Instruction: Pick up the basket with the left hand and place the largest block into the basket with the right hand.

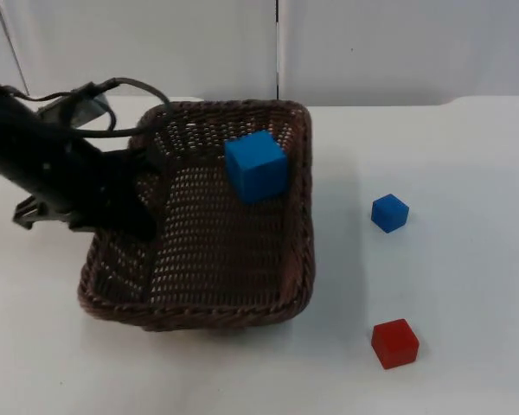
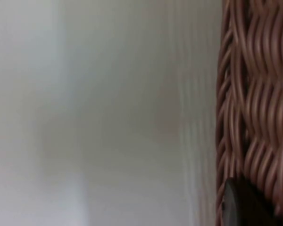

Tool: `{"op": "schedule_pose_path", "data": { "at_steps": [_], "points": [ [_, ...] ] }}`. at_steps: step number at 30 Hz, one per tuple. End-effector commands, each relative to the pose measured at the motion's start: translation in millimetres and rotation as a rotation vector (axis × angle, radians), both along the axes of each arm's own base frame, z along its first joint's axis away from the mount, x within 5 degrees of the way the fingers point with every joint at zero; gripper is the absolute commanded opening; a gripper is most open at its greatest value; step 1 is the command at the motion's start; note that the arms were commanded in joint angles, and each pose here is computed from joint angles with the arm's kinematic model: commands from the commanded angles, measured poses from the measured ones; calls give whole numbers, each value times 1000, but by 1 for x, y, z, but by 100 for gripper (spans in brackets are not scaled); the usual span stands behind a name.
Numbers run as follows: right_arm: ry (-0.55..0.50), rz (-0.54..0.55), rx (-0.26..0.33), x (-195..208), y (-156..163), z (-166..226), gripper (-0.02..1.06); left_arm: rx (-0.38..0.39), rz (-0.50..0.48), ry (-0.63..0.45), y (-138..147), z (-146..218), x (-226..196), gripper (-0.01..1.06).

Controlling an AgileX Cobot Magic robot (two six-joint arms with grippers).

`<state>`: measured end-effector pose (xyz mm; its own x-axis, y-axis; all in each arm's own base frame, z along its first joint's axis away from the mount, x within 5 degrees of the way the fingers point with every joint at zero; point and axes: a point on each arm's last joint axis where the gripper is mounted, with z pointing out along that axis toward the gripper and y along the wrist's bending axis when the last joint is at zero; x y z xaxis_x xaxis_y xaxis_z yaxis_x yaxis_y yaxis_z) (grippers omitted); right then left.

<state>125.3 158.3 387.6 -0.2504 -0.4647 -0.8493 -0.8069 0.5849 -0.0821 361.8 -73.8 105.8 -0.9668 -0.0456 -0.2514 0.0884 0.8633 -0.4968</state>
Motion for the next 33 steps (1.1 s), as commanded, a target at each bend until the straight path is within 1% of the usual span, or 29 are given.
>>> {"op": "schedule_pose_path", "data": {
  "at_steps": [1, 11, 30, 31, 33],
  "points": [
    [-25, 5, 7, 0, -1, 2, 105, -18, -17, -5, -6, 1, 6, 0],
    [-32, 10, 1, 0, -1, 2, 105, -5, -10, 4, -6, -13, 14, 0],
    [-31, 10, 0, 0, -1, 2, 105, -5, -17, -2, -6, -13, 14, 0],
    [-31, 10, 0, 0, -1, 2, 105, -5, -17, -2, -6, -13, 14, 2],
    [-30, 10, -1, 0, -1, 2, 105, -13, -7, -1, -7, -13, 15, 15]
  ]
}}
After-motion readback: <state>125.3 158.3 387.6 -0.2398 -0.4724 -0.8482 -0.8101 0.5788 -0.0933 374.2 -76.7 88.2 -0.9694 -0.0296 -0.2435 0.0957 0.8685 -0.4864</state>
